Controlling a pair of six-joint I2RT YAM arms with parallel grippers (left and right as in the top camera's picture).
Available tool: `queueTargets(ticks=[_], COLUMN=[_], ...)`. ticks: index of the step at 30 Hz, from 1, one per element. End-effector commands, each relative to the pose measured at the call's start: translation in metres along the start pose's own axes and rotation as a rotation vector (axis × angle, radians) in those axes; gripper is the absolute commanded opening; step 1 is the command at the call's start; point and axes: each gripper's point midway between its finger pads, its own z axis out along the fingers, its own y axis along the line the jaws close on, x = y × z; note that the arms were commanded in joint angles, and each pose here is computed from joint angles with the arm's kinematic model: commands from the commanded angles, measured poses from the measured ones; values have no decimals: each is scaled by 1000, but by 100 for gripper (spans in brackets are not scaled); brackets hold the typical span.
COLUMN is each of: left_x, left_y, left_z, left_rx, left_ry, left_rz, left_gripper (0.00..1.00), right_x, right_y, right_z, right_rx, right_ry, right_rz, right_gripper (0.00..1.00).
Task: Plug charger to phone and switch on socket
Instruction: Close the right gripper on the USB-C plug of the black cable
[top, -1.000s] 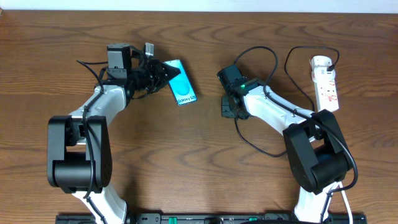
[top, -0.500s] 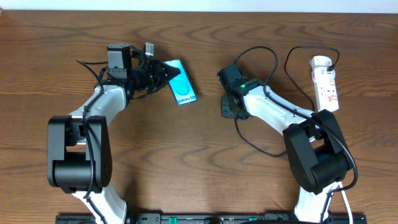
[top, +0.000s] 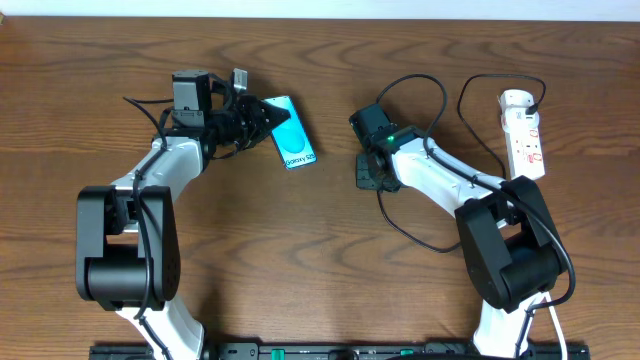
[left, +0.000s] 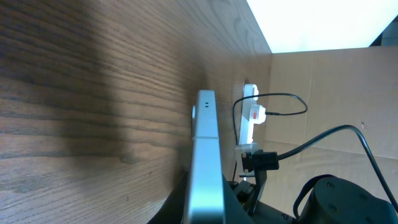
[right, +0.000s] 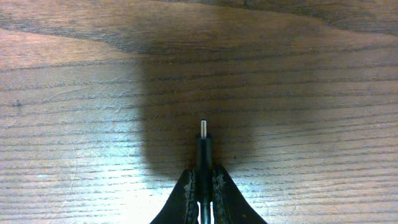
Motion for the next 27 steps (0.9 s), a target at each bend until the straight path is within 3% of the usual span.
queueTargets(ticks=[1, 9, 27], left_x=[0, 0, 1], left_y=[-2, -2, -2], left_z=[-1, -1, -1], left_rx=[14, 13, 14], left_ry=[7, 7, 7], left_rz=[19, 19, 19], left_gripper=[7, 7, 7], right_x=[0, 0, 2], right_y=[2, 2, 2], right_z=[5, 5, 5], right_rx=[9, 9, 7], right_ry=[4, 4, 16], right_rz=[6, 6, 5], right_gripper=[7, 1, 1])
